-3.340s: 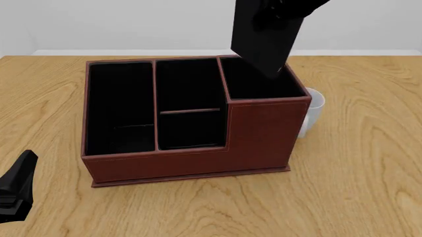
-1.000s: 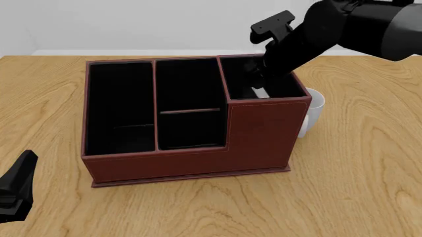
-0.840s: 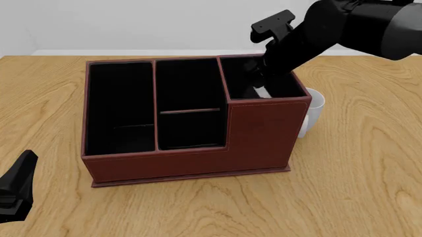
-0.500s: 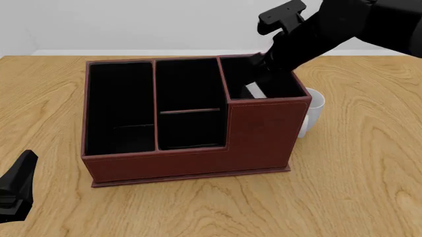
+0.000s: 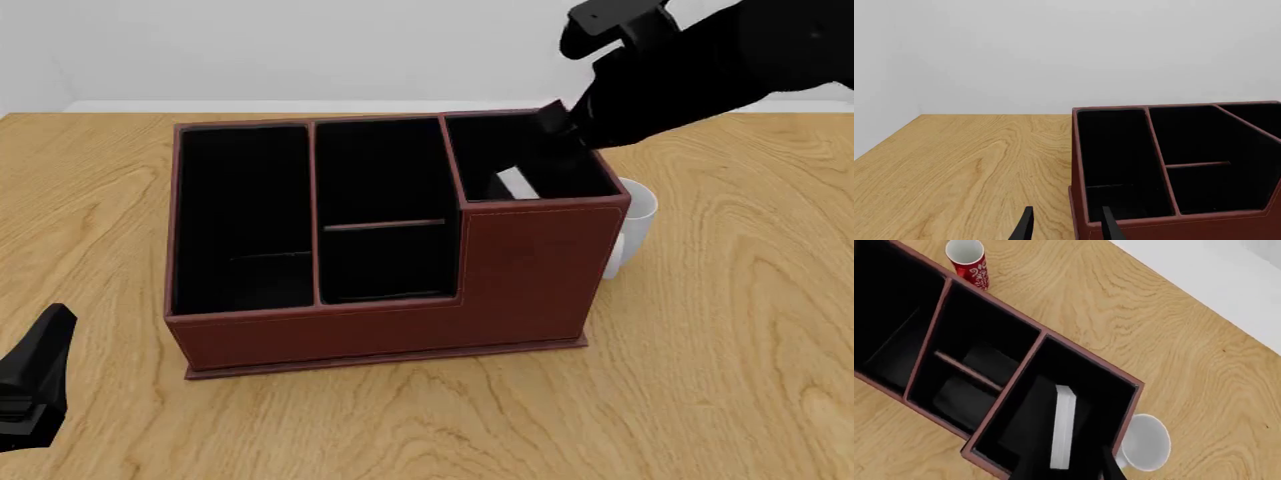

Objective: Pick up the book and place it in the right compartment of the caddy.

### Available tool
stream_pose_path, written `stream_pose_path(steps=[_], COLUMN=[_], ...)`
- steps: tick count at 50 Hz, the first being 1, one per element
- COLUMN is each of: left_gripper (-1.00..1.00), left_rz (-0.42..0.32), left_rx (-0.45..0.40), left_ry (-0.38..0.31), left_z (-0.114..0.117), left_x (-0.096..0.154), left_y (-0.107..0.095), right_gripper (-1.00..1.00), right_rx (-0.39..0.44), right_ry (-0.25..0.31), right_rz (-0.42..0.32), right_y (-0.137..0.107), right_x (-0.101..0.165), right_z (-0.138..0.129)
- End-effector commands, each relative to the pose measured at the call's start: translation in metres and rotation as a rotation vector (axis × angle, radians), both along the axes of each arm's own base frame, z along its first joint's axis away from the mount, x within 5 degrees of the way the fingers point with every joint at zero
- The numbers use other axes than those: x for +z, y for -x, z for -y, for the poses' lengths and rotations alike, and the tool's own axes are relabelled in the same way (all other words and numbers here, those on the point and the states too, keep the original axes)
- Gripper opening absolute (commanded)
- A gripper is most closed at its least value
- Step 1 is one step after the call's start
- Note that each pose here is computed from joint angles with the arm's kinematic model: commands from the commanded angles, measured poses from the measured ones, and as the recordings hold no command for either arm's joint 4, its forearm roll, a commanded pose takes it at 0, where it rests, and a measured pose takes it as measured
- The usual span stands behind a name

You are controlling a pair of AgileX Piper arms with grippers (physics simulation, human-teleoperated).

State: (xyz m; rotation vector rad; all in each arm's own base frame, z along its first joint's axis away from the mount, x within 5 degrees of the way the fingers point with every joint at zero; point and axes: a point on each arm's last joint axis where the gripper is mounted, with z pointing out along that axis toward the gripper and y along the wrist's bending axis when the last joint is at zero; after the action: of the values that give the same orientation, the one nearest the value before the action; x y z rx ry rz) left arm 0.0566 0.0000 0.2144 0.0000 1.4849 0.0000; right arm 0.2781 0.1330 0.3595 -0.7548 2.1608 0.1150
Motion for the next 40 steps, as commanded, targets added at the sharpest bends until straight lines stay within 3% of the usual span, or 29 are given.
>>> stream_pose_path(steps=[1, 11, 12, 14, 15, 19, 20, 23, 24, 26, 27, 28, 29, 30, 31, 32, 33, 35, 36, 39, 40], left_gripper=[1.0, 1.0, 1.0, 1.0, 1.0, 1.0, 1.0, 1.0, 1.0, 1.0, 1.0, 1.0, 1.0, 1.0, 1.0, 1.0, 1.0, 1.0, 1.0, 1.0, 1.0], left_rz=[0.0, 0.0, 0.0, 0.0, 0.0, 0.0, 0.0, 0.0, 0.0, 0.0, 0.0, 0.0, 0.0, 0.0, 0.0, 0.0, 0.0, 0.0, 0.0, 0.0, 0.0], left_rx=[0.0, 0.0, 0.0, 0.0, 0.0, 0.0, 0.0, 0.0, 0.0, 0.0, 0.0, 0.0, 0.0, 0.0, 0.0, 0.0, 0.0, 0.0, 0.0, 0.0, 0.0], left_ry=[0.0, 0.0, 0.0, 0.0, 0.0, 0.0, 0.0, 0.0, 0.0, 0.0, 0.0, 0.0, 0.0, 0.0, 0.0, 0.0, 0.0, 0.0, 0.0, 0.0, 0.0], left_z=[0.0, 0.0, 0.0, 0.0, 0.0, 0.0, 0.0, 0.0, 0.0, 0.0, 0.0, 0.0, 0.0, 0.0, 0.0, 0.0, 0.0, 0.0, 0.0, 0.0, 0.0], left_x=[0.0, 0.0, 0.0, 0.0, 0.0, 0.0, 0.0, 0.0, 0.0, 0.0, 0.0, 0.0, 0.0, 0.0, 0.0, 0.0, 0.0, 0.0, 0.0, 0.0, 0.0], left_y=[0.0, 0.0, 0.0, 0.0, 0.0, 0.0, 0.0, 0.0, 0.0, 0.0, 0.0, 0.0, 0.0, 0.0, 0.0, 0.0, 0.0, 0.0, 0.0, 0.0, 0.0], right_gripper=[1.0, 1.0, 1.0, 1.0, 1.0, 1.0, 1.0, 1.0, 1.0, 1.0, 1.0, 1.0, 1.0, 1.0, 1.0, 1.0, 1.0, 1.0, 1.0, 1.0, 1.0], right_rx=[0.011, 0.027, 0.022, 0.027, 0.021, 0.018, 0.008, 0.013, 0.015, 0.008, 0.017, 0.036, 0.036, 0.034, 0.025, 0.019, 0.006, 0.027, 0.031, 0.067, 0.045], right_ry=[-0.007, -0.042, -0.074, -0.064, -0.09, -0.087, -0.111, -0.078, -0.042, -0.112, -0.073, 0.013, 0.013, 0.058, -0.018, -0.059, -0.033, -0.037, -0.075, -0.049, -0.137], right_rz=[0.096, 0.166, 0.156, 0.176, 0.178, 0.217, 0.204, 0.253, 0.278, 0.264, 0.305, 0.343, 0.343, 0.372, 0.333, 0.326, 0.353, 0.378, 0.374, 0.44, 0.417], right_y=[0.027, 0.066, 0.07, 0.077, 0.083, 0.096, 0.099, 0.108, 0.11, 0.119, 0.124, 0.125, 0.125, 0.129, 0.133, 0.138, 0.141, 0.152, 0.157, 0.17, 0.177], right_x=[0.017, 0.023, 0.026, 0.026, 0.029, 0.029, 0.029, 0.026, 0.021, 0.023, 0.017, 0.004, 0.004, -0.008, -0.005, -0.003, -0.008, -0.015, -0.016, -0.02, -0.016], right_z=[0.018, 0.031, 0.028, 0.033, 0.034, 0.044, 0.044, 0.054, 0.06, 0.057, 0.063, 0.071, 0.071, 0.078, 0.072, 0.072, 0.078, 0.079, 0.078, 0.083, 0.083])
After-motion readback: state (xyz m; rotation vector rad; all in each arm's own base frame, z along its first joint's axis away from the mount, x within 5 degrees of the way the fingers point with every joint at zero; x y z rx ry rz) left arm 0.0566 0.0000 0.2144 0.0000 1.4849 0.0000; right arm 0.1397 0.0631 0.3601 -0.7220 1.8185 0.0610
